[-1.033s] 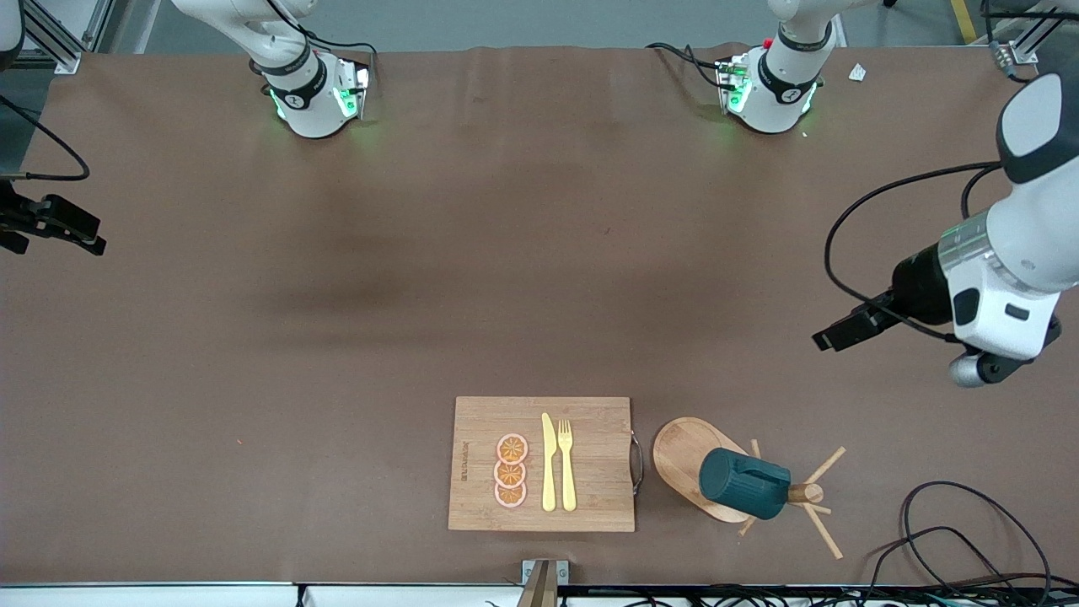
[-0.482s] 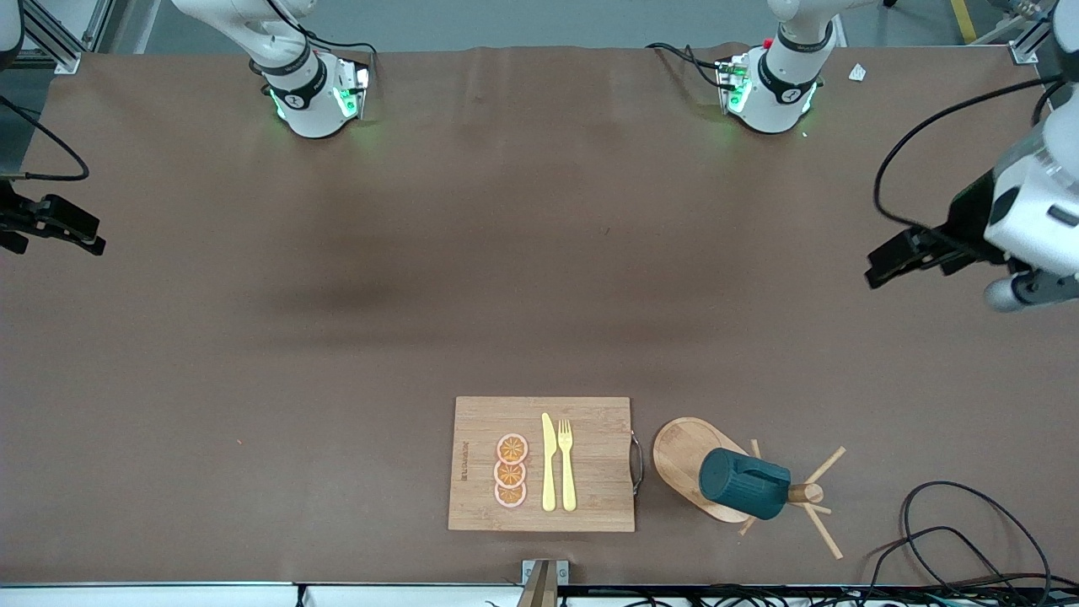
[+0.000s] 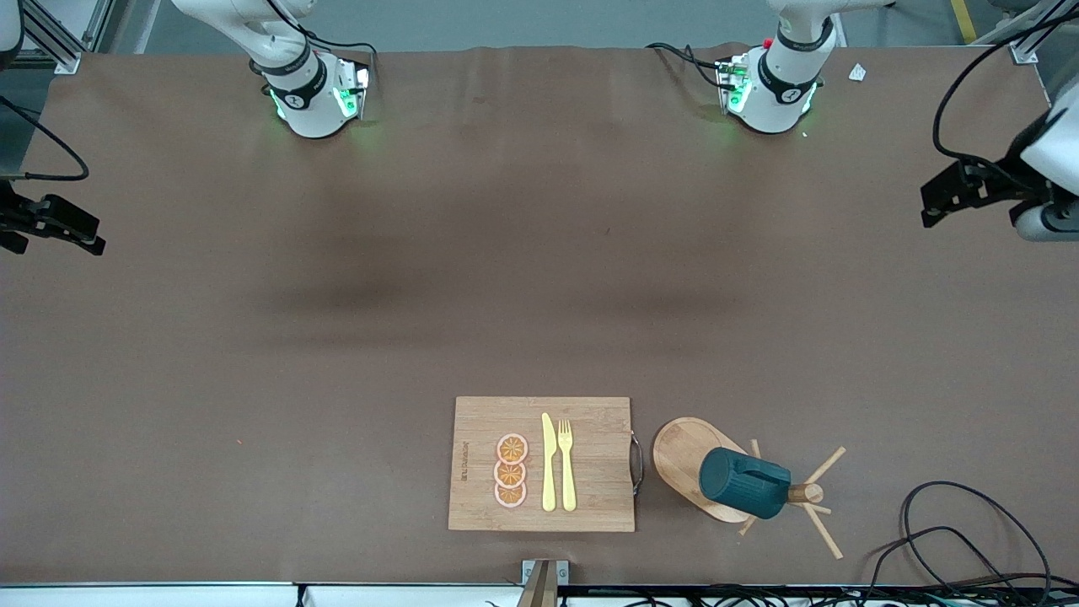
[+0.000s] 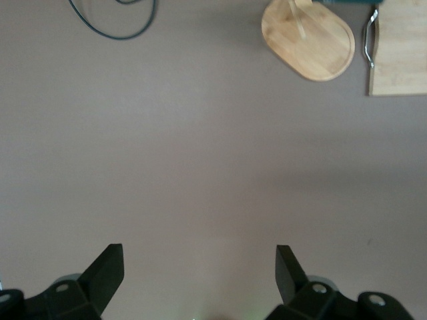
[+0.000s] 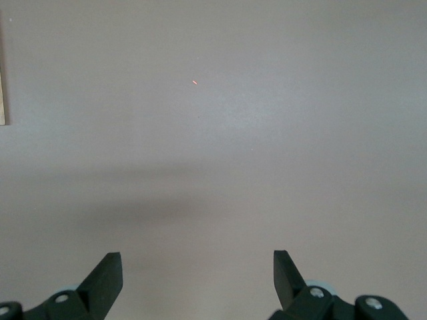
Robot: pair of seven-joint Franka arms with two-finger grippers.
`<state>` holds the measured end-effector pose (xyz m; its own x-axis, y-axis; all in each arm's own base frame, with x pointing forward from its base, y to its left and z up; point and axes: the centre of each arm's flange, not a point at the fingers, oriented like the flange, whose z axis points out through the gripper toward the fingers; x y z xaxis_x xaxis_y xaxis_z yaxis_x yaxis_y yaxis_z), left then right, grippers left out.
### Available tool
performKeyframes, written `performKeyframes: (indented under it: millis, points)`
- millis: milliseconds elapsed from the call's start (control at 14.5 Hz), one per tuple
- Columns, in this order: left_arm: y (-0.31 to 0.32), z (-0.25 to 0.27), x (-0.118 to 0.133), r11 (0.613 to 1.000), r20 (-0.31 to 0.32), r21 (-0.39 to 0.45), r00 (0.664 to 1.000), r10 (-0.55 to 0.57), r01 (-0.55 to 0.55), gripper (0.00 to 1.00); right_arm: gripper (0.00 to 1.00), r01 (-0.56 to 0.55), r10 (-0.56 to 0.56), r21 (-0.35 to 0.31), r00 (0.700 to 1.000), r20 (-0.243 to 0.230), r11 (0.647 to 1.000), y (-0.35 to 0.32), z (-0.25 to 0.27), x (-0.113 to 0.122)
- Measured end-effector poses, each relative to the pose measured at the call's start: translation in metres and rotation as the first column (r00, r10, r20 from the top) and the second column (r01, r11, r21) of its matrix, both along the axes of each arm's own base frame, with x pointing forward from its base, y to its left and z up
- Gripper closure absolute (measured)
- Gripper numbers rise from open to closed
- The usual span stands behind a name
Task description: Pass cup and hang on rack
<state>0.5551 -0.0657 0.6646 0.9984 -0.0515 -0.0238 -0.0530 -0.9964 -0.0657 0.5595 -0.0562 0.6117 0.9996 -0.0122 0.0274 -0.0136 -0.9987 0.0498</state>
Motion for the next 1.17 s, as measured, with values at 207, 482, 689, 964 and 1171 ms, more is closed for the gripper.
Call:
performKeyframes:
  millis: [207,482,689,964,1171]
  points:
    - [0.011,0.001,-0.026,0.999,-0.024,-0.044,0.999,0.023,-0.024,0.0,0.0,0.0,0.0,0.0,1.0,0.0,1.0,0.0,0.0,0.0]
    - [0.019,0.002,-0.048,0.998,-0.032,-0.05,0.999,0.026,-0.028,0.0,0.0,0.001,-0.001,0.0,1.0,0.0,1.0,-0.001,0.0,0.0]
    - [0.018,0.002,-0.048,0.998,-0.027,-0.051,0.999,0.025,-0.027,0.0,0.0,0.001,-0.001,0.0,1.0,0.0,1.0,-0.001,0.0,0.0]
    - [0.018,0.001,-0.046,0.998,-0.027,-0.051,0.999,0.025,-0.026,0.0,0.0,0.001,-0.001,0.0,1.0,0.0,1.0,-0.001,0.0,0.0]
    - [0.017,0.001,-0.046,0.998,-0.027,-0.051,0.999,0.024,-0.025,0.0,0.0,0.001,-0.001,0.0,1.0,0.0,1.0,-0.001,0.0,0.0]
